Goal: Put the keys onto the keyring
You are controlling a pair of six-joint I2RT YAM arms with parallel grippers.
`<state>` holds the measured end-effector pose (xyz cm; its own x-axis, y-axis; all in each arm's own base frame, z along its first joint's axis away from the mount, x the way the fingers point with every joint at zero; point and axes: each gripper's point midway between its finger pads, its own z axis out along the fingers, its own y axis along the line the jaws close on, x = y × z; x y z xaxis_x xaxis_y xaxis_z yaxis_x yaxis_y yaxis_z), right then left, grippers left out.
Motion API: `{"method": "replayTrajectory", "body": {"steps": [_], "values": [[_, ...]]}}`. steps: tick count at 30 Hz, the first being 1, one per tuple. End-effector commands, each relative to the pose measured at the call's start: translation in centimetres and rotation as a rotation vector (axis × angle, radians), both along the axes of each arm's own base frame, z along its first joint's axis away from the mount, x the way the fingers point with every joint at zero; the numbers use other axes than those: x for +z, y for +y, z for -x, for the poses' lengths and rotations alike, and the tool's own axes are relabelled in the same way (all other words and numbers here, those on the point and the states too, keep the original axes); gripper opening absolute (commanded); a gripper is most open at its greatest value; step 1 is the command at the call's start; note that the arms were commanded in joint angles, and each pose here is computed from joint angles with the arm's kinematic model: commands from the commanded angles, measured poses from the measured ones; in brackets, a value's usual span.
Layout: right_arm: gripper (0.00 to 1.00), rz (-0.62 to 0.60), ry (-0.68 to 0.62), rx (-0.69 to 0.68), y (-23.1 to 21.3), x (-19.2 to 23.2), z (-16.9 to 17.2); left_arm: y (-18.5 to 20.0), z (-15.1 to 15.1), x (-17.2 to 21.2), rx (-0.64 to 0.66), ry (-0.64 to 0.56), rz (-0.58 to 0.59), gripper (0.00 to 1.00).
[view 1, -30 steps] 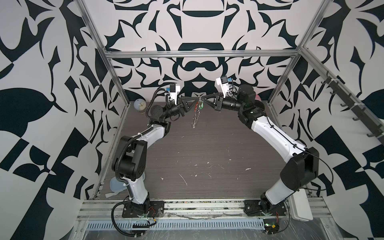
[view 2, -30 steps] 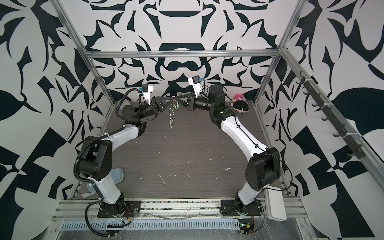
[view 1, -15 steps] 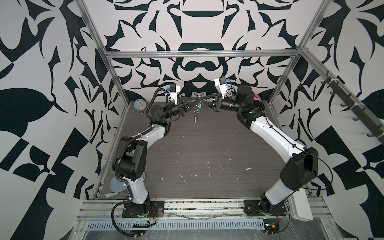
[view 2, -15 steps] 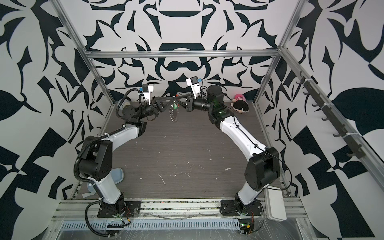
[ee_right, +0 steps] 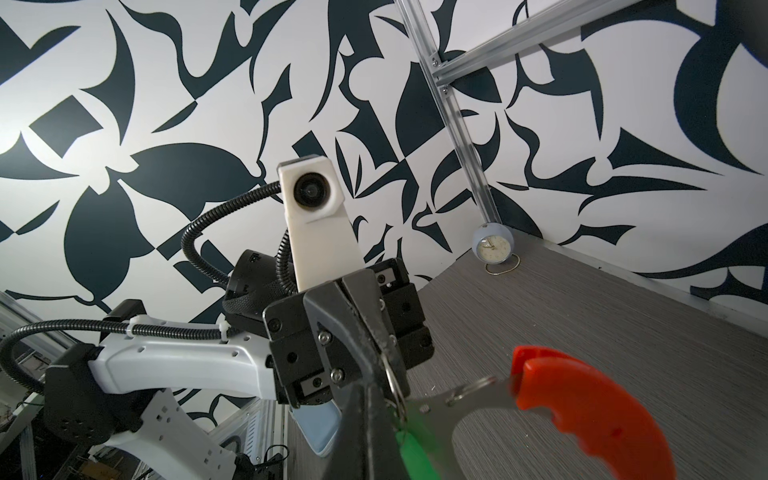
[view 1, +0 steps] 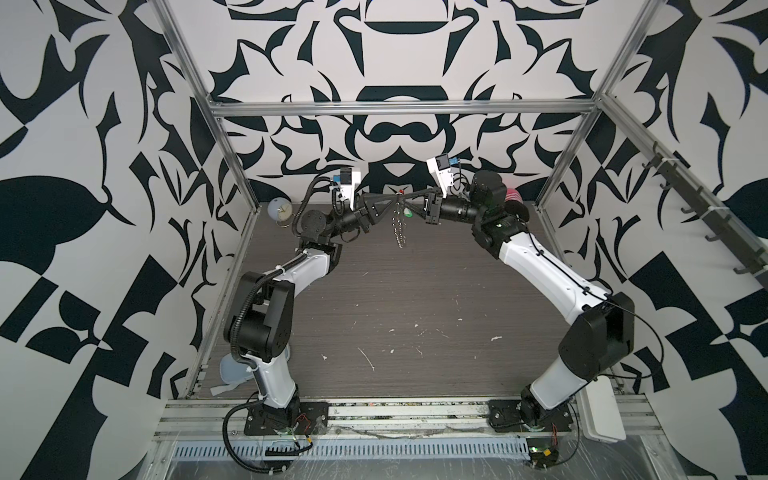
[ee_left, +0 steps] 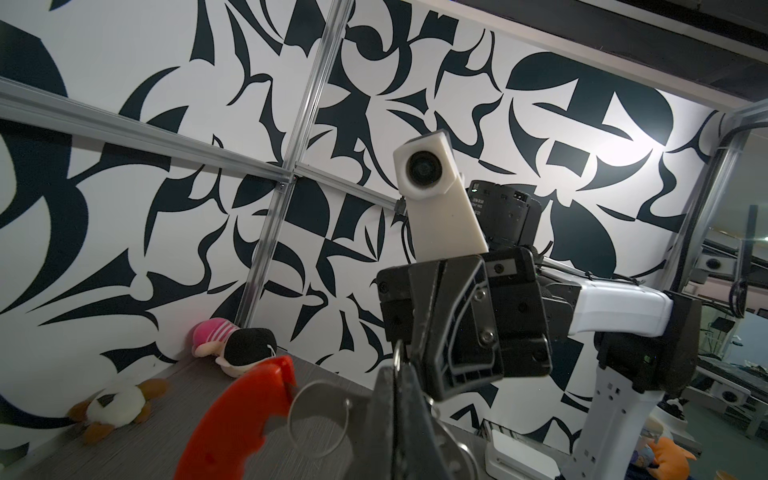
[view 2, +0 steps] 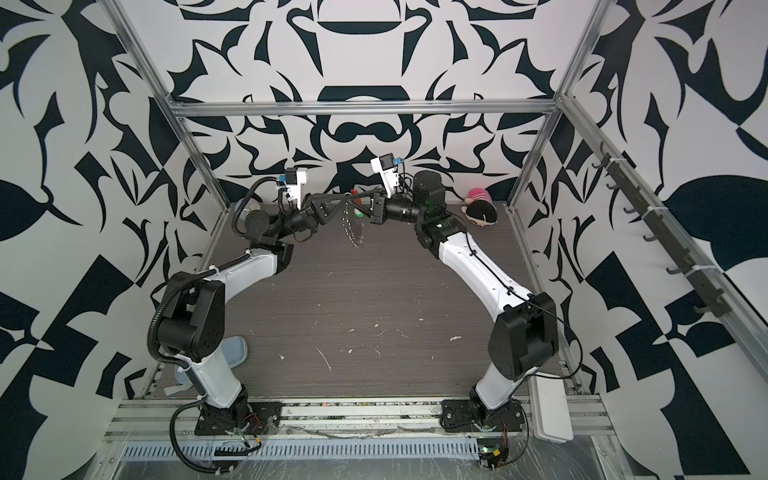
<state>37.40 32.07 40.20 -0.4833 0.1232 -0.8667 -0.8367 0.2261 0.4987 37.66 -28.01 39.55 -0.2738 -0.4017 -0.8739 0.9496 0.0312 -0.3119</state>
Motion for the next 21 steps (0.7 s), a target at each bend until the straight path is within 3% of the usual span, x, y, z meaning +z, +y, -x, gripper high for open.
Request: {"method": "replayTrajectory", "body": {"steps": [1, 6, 8, 10, 21], "values": [[0.0, -0.037, -0.086, 0.016, 0.0, 2.6, 0.8, 0.4, 1.2, 2.6, -0.003, -0.096, 0.041, 0.0], [0.01, -0.022, -0.085, 0.015, -0.1, 2.5, 0.9, 0.4, 1.2, 2.5, 0.0, -0.099, 0.041, 0.0], [0.17, -0.023, -0.094, -0.007, -0.6, 2.8, 0.9, 0.4, 1.2, 2.5, -0.001, -0.098, 0.04, 0.0], [0.24, -0.024, -0.098, -0.029, -1.3, 2.9, 0.7, 0.4, 1.2, 2.5, 0.0, -0.099, 0.04, 0.0], [0.26, -0.057, -0.072, -0.044, -2.3, 3.4, -0.4, 0.3, 1.0, 2.6, -0.008, -0.096, 0.041, 0.0]]}}
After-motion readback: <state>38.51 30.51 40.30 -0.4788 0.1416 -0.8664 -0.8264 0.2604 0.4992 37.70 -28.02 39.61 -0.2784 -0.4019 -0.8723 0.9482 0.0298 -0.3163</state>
